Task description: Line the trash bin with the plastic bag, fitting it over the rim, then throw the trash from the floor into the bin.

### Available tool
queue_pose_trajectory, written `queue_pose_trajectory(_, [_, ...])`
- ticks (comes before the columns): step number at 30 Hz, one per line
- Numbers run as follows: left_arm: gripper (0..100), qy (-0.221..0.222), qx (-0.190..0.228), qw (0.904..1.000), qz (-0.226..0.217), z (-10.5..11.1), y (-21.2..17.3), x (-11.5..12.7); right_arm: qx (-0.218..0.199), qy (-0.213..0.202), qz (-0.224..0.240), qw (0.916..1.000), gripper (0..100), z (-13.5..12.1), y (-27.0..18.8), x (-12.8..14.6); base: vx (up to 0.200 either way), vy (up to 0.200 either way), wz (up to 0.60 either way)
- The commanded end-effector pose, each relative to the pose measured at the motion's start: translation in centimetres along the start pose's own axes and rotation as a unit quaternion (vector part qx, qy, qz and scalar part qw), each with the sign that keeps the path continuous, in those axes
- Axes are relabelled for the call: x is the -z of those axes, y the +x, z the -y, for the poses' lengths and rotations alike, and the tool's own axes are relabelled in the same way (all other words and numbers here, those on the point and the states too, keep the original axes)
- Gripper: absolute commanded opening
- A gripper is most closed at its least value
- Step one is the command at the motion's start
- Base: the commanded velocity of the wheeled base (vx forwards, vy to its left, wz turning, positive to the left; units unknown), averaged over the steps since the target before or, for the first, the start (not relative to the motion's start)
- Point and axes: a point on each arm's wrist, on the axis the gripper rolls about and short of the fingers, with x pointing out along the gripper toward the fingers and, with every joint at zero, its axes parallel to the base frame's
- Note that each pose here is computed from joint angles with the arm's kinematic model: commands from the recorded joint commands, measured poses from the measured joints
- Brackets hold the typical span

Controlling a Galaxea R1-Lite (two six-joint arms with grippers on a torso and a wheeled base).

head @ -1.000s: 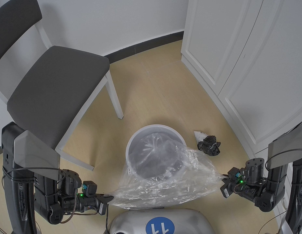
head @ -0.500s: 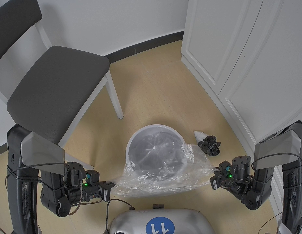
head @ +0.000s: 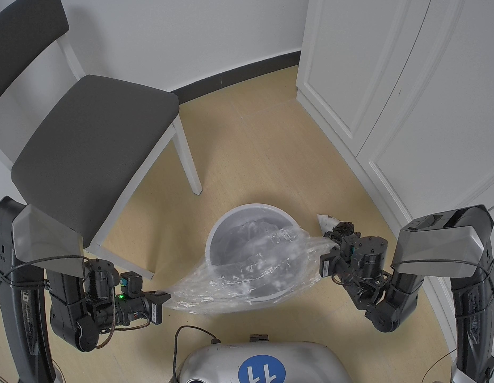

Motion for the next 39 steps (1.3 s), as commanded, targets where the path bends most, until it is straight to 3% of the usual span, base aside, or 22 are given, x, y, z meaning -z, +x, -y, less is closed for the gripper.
queue_pose_trajectory(1, [0, -0.001, 0.001, 1.0, 0.001, 0.2, -0.8, -0.2, 0.011, 0.046, 0.04, 0.9981, 0, -1.7, 1.8, -0.5, 0.0, 0.0, 0.0])
queue_pose_trajectory(16, [0, 0.012, 0.019, 0.9997, 0.01, 1.1, 0.0, -0.6, 0.016, 0.039, 0.026, 0.9988, 0, -1.2, 1.1, -0.1, 0.0, 0.0, 0.0])
queue_pose_trajectory(28, [0, -0.038, 0.017, 0.9977, 0.053, 1.0, -0.6, -2.7, 0.021, 0.035, 0.035, 0.9986, 0, 0.3, 0.3, -1.8, 0.0, 0.0, 0.0])
queue_pose_trajectory(39, [0, -0.056, -0.002, 0.9977, 0.039, 0.4, -2.3, -2.0, 0.026, 0.066, 0.054, 0.996, 0, -0.1, 2.0, -1.8, 0.0, 0.0, 0.0])
